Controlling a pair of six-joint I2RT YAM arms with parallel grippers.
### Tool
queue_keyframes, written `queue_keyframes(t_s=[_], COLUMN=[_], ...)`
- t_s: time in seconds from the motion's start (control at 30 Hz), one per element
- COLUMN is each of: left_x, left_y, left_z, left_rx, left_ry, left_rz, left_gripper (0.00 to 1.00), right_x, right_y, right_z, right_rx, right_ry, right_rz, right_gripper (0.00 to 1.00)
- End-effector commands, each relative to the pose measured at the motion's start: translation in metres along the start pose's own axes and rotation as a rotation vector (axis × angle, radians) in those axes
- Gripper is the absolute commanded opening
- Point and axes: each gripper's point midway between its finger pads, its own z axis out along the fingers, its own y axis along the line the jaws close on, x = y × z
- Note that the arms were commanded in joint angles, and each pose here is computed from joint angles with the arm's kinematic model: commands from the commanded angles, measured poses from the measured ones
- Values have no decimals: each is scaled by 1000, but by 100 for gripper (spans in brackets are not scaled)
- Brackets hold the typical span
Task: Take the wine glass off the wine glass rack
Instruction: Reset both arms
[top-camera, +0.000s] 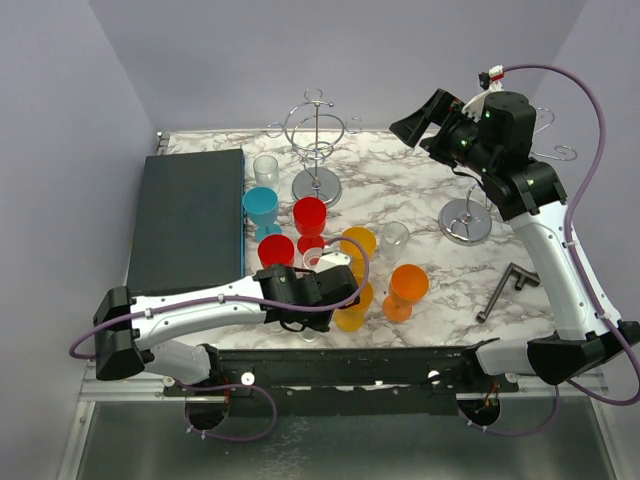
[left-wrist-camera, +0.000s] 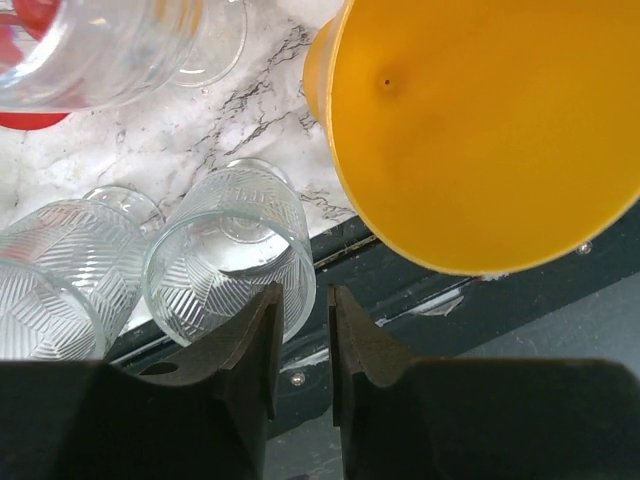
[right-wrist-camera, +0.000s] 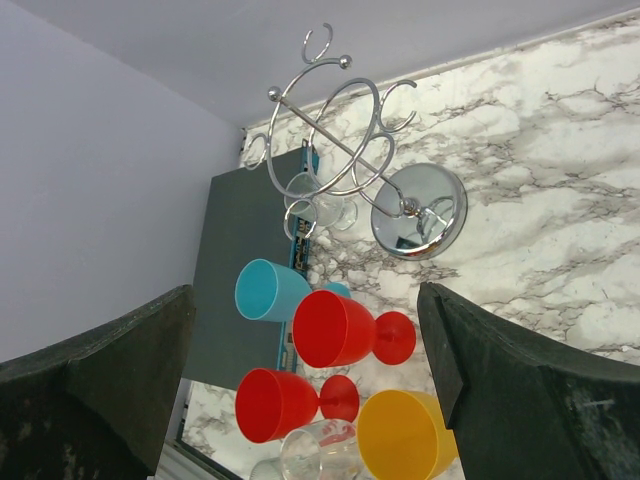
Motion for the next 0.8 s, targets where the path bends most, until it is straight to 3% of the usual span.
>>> queue_keyframes(t_s=[0.0,0.43,0.63,0.77], left_x=[-14,-64,-124,-173], left_y=[0,3,12,27], left_z=[-24,-86,-108,-127], left_rx=[16,40,62,71], left_ry=[-56,-214,-341,-460], left_rz=[12,16,-41,-92], left_gripper=[30,41,50,63], right_x=[-4,-11,-22,-31], right_y=[5,9,12,16], right_z=[-10,-12,-15,-16], right_rx=[-18,-20,-17,-12], right_ry=[-15,-32,-63,-81], right_rz=[6,0,-13,-25], right_gripper=[100,100,100,100])
